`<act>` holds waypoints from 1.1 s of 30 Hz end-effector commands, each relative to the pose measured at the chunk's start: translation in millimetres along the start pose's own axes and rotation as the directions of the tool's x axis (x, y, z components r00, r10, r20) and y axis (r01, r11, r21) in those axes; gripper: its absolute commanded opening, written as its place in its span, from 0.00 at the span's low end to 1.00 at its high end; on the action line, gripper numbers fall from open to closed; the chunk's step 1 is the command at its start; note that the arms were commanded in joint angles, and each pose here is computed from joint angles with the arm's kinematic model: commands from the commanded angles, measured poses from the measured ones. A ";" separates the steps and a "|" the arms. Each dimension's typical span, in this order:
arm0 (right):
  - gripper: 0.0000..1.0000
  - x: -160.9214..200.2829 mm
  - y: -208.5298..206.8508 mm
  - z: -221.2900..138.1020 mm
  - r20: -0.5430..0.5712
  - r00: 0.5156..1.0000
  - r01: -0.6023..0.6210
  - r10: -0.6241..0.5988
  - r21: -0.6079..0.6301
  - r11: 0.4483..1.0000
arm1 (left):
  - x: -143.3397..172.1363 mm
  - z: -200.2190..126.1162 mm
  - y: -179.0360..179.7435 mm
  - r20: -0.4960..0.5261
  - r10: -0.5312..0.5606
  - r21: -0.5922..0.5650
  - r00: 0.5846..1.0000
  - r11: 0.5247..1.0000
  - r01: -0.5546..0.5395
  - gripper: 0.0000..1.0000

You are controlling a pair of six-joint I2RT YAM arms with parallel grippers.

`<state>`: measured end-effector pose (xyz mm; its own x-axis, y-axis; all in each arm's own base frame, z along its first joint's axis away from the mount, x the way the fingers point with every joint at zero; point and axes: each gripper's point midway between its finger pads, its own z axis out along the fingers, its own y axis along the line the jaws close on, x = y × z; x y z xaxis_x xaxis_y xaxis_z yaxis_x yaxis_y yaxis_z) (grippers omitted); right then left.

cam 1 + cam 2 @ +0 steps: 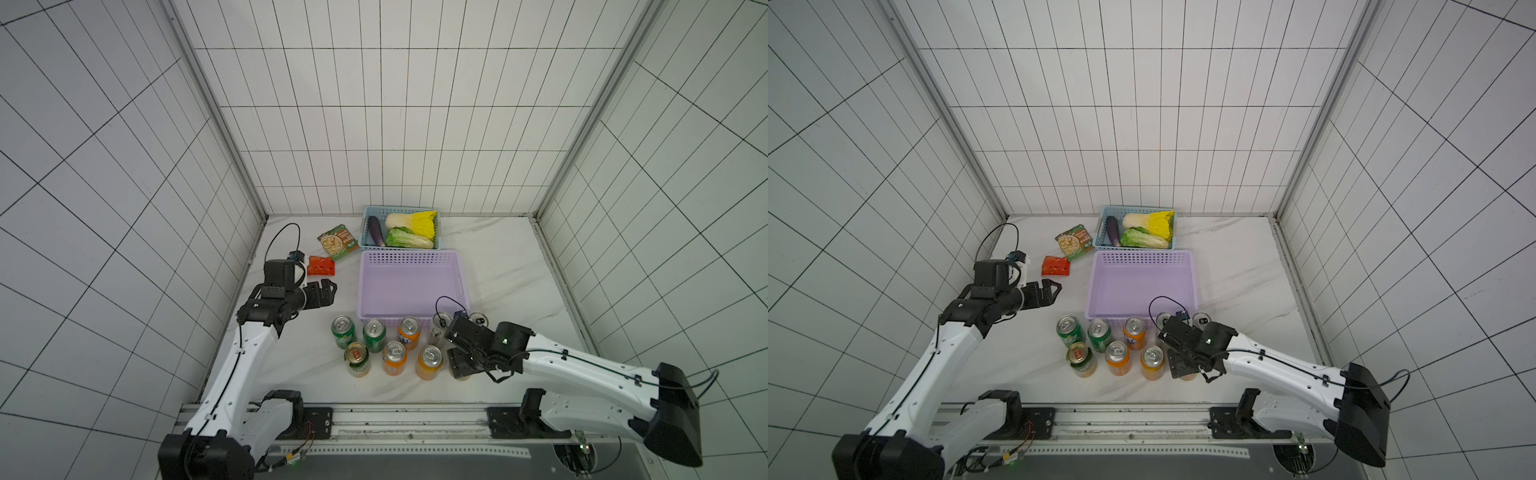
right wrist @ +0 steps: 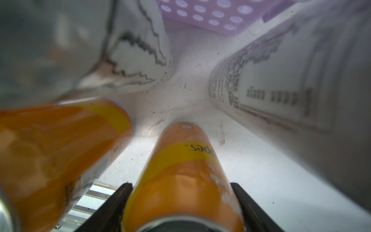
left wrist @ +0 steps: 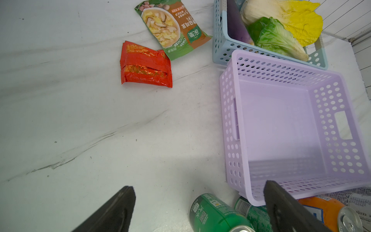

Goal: Take out the drinks from the basket
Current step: Place the drink at the center of the board.

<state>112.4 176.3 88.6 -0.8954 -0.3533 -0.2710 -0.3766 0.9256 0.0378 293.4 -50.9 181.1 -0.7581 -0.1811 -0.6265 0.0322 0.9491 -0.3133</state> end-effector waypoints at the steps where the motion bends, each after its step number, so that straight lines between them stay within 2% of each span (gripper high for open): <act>1: 0.81 -6.8 -1.7 -11.1 0.040 0.999 -0.002 0.002 0.005 1.000 | -4.1 -0.4 1.5 0.010 0.014 -0.008 1.000 1.000 -0.014 0.98; 9: 0.86 -22.5 0.0 -49.5 0.091 0.996 0.008 -0.006 -0.015 1.000 | -5.1 -1.5 1.8 0.016 0.015 -0.011 1.000 1.000 -0.015 0.98; 12: 0.91 -27.9 2.4 -65.5 0.103 0.994 0.032 -0.029 -0.030 0.999 | -5.4 -1.9 1.3 0.017 0.015 -0.009 1.000 1.000 -0.015 0.98; 17: 0.94 -37.2 -0.5 -90.7 0.091 0.992 0.082 -0.083 0.014 0.997 | -5.0 -0.7 1.0 0.012 0.015 -0.006 1.000 1.000 -0.015 0.98; 25: 0.96 -85.5 -15.3 -128.0 0.186 0.979 0.081 -0.079 0.001 0.997 | -5.9 -1.5 -0.7 0.015 0.016 0.003 1.000 1.000 -0.016 0.98; 33: 1.00 -140.5 -60.5 -144.2 0.304 0.952 0.007 -0.021 0.048 0.999 | -4.8 -0.7 -2.8 0.007 0.014 0.016 1.000 1.000 -0.015 0.98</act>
<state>208.7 156.4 249.8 -0.8097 -0.2897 -0.5104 -0.3480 0.9373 0.0201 293.5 -51.5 179.9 -0.7617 -0.1804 -0.6223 0.0334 0.9483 -0.3157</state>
